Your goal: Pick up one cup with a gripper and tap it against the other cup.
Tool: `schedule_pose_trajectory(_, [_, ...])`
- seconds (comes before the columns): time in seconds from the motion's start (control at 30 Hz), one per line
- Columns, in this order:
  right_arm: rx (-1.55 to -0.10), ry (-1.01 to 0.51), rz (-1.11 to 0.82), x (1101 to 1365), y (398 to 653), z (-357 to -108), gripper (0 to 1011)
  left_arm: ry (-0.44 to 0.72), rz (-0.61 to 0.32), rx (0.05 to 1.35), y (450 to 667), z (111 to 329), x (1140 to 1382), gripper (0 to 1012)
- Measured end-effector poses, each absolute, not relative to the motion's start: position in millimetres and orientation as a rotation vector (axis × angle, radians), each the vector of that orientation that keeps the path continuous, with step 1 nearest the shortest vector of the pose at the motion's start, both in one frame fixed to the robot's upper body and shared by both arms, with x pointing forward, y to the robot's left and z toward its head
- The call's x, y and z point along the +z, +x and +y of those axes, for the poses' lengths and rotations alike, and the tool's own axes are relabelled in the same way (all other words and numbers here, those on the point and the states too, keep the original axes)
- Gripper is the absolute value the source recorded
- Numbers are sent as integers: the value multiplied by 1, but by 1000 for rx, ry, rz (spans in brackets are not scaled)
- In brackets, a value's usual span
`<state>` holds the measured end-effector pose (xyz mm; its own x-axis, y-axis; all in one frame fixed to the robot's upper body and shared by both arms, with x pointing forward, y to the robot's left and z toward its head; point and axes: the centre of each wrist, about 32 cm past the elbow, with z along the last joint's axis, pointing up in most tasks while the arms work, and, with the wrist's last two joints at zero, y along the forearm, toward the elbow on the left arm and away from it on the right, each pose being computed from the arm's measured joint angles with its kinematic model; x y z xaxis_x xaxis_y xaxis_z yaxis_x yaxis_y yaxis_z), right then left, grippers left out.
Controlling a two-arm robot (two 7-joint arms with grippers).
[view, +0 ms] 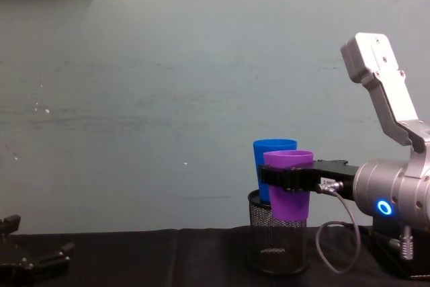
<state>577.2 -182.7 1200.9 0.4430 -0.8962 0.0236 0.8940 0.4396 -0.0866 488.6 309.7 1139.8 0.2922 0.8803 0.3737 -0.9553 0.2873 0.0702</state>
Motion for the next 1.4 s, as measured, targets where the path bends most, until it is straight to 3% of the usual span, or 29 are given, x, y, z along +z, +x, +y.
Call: schedule_pose_trajectory(1.4, [-1112, -91, 27, 1201, 577, -183, 717, 304, -285, 1248, 489, 310, 1140, 1000])
